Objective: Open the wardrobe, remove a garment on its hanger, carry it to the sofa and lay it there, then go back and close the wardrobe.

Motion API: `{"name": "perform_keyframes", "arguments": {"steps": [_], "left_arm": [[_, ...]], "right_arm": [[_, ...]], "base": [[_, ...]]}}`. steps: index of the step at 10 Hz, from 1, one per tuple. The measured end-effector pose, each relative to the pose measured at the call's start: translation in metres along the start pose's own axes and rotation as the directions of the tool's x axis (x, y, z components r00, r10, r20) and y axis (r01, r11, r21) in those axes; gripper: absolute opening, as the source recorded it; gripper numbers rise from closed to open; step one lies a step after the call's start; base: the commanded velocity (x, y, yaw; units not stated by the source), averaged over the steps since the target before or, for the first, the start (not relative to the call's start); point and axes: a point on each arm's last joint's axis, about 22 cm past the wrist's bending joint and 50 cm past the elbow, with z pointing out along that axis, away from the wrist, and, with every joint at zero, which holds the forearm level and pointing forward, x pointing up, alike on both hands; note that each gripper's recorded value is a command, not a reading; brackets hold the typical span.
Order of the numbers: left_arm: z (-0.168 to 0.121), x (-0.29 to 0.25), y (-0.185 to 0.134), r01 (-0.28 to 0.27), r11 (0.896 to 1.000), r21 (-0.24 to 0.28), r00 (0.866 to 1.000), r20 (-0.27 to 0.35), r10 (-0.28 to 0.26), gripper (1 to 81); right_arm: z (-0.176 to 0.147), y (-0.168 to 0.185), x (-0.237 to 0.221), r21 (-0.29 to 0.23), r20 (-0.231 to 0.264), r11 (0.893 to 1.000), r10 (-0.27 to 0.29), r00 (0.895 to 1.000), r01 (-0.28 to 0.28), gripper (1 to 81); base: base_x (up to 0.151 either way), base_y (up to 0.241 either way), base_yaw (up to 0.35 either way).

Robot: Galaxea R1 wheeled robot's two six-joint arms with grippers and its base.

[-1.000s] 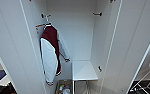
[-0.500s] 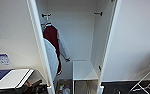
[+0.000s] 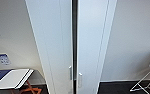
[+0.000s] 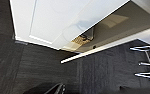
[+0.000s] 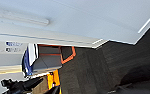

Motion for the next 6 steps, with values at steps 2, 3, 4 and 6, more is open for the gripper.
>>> {"name": "perform_keyframes", "arguments": {"steps": [2,3,4,6], "left_arm": [[0.028,-0.075,-0.009,-0.02,1.0,-0.015,0.997,0.068,0.021,81.1],[0.038,-0.118,-0.02,-0.023,1.0,-0.017,0.995,0.098,0.025,81.1],[0.04,-0.157,-0.051,-0.025,1.0,0.017,0.992,0.123,0.022,81.1],[0.045,-0.233,-0.103,-0.039,0.996,0.086,0.985,0.171,0.024,81.1]], "right_arm": [[0.012,0.063,-0.012,-0.102,-0.013,0.995,0.019,1.0,-0.02,81.1],[0.01,0.107,-0.012,-0.178,-0.036,0.984,0.023,0.999,-0.029,81.1],[0.005,0.154,-0.015,-0.265,-0.056,0.964,0.019,0.998,-0.033,81.1],[0.006,0.22,-0.039,-0.385,-0.056,0.922,0.002,0.998,-0.023,81.1]], "base": [[0.0,0.0,0.0],[0.0,0.0,0.0],[0.0,0.0,0.0],[0.0,0.0,0.0]]}}
